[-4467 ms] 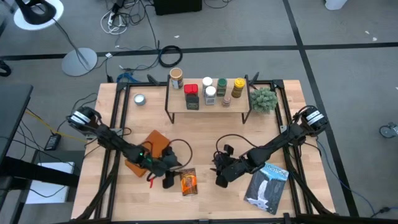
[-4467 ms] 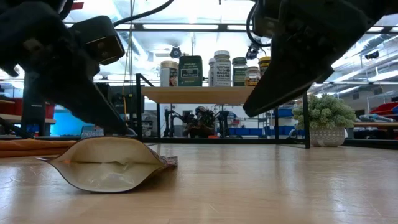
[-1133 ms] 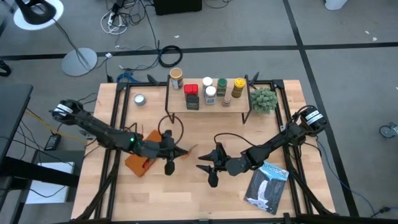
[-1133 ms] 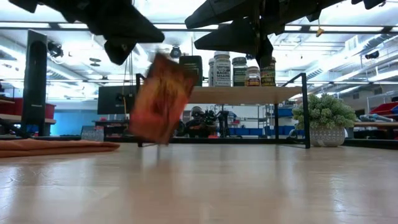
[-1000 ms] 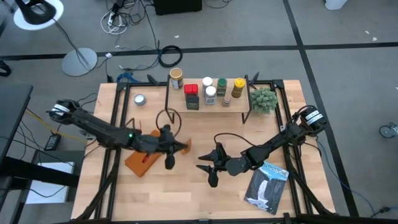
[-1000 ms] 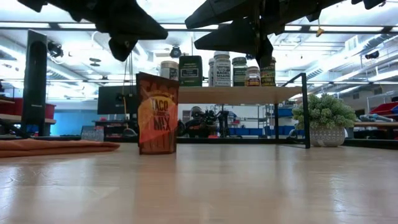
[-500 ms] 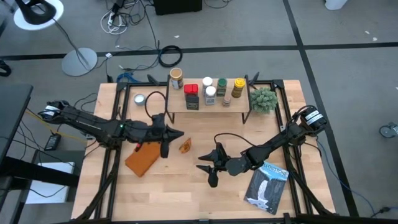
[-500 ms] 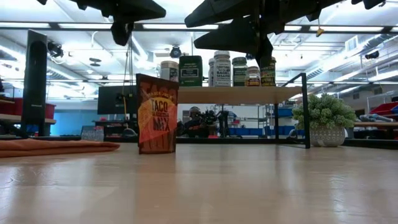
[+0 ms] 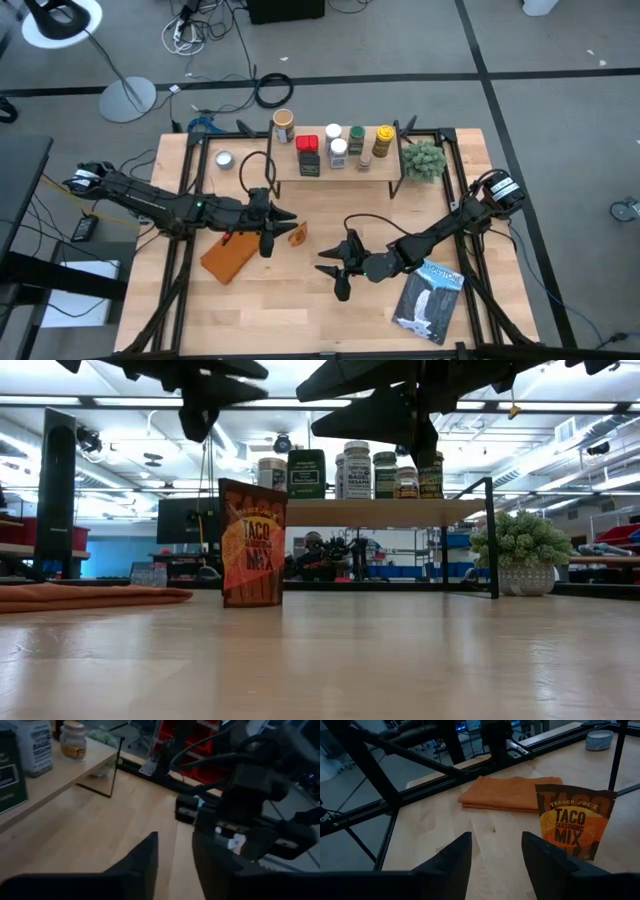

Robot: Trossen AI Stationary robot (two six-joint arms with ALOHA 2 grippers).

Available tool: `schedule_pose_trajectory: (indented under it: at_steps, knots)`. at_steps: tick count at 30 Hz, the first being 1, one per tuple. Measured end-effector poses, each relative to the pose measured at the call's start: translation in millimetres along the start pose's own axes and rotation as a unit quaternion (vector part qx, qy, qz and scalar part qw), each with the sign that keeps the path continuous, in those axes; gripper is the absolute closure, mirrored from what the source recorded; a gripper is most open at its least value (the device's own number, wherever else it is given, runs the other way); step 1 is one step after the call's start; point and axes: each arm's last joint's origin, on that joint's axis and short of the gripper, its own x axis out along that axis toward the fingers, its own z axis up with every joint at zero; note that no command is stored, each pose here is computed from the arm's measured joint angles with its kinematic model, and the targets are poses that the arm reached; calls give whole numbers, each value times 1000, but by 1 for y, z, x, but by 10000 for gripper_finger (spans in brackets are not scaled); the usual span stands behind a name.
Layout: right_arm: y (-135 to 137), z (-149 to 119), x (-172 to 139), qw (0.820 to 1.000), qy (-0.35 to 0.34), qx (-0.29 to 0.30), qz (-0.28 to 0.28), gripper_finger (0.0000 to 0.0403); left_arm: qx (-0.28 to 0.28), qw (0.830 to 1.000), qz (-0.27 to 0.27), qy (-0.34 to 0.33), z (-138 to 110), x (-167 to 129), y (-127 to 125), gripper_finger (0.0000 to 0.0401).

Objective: Shelf spices
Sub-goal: Put the brown seasoning bag on the shelf

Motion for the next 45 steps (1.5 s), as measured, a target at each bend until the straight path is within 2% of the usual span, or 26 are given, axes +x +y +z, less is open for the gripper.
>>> schedule_pose_trajectory:
  at_steps: [4,7,22,31,37,45]
  knots:
    - [0,0,0,1000,0,0,0,231,-6,1000,5,-1,-1,2,0,238]
    - [0,0,0,1000,-1,0,0,230,-25,1000,2,10,-5,5,-1,227]
    - [0,0,0,1000,-1,1,0,232,-59,988,72,124,-51,30,3,228]
    - [0,0,0,1000,-1,1,1,231,-58,983,109,133,-57,31,7,228]
    - [0,0,0,1000,-1,1,1,229,-51,984,109,133,-46,33,1,228]
    - [0,0,0,1000,-1,1,0,232,40,970,175,166,-4,27,-15,228]
